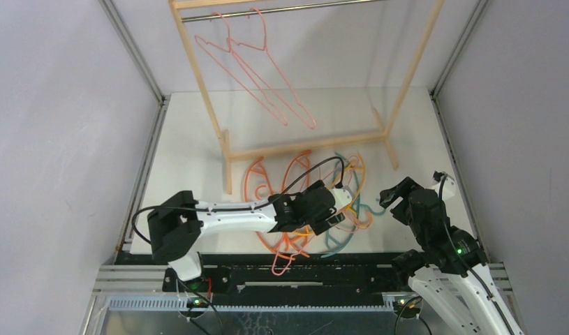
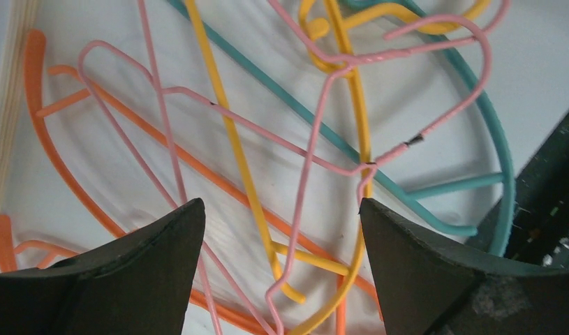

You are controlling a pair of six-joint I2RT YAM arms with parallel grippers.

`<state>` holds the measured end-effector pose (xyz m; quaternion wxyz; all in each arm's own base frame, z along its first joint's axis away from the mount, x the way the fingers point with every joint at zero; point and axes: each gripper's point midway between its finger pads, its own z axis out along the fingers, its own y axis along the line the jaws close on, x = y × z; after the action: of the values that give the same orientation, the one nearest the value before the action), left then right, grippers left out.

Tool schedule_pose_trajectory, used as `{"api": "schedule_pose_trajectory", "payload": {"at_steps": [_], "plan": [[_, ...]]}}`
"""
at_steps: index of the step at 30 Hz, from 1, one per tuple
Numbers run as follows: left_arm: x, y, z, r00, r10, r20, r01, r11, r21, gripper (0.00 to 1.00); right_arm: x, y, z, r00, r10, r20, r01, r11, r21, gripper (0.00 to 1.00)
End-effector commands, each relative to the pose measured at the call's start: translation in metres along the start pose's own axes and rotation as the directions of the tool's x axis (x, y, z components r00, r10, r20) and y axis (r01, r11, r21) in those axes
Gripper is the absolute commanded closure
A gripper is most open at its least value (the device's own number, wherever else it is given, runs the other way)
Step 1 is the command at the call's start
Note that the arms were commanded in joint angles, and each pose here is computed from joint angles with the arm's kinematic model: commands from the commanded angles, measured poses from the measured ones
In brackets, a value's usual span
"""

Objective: Organize the hangers

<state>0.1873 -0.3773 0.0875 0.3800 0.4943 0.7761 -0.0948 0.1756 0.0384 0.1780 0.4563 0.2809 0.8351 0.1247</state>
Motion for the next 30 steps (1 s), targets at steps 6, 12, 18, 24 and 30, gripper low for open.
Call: {"api": "schedule_pose_trajectory", "payload": {"at_steps": [6, 12, 18, 24, 30], "plan": [[-0.014, 0.015, 0.019, 0.999, 0.006, 0.033, -0.006, 1.000, 0.005, 0.19, -0.006, 0.004, 0.001, 1.000, 0.007, 0.016, -0.007, 1.000, 0.001, 0.19], [-0.004, 0.010, 0.021, 1.000, -0.023, 0.018, 0.023, 0.999, 0.023, 0.23, -0.006, 0.006, 0.005, 1.000, -0.006, 0.009, 0.006, 1.000, 0.006, 0.19], [0.002, 0.006, 0.025, 1.000, -0.022, -0.001, 0.022, 0.999, 0.035, 0.25, -0.005, 0.007, 0.006, 1.000, -0.013, 0.004, 0.013, 1.000, 0.008, 0.19], [0.008, 0.004, 0.038, 0.999, -0.034, -0.027, 0.035, 0.999, 0.036, 0.26, -0.005, 0.006, 0.003, 1.000, -0.009, 0.007, 0.009, 1.000, -0.003, 0.19], [0.023, 0.005, 0.047, 0.997, -0.054, -0.055, 0.056, 0.998, 0.034, 0.27, -0.006, 0.005, -0.001, 1.000, -0.013, 0.001, 0.013, 1.000, 0.002, 0.20]]}}
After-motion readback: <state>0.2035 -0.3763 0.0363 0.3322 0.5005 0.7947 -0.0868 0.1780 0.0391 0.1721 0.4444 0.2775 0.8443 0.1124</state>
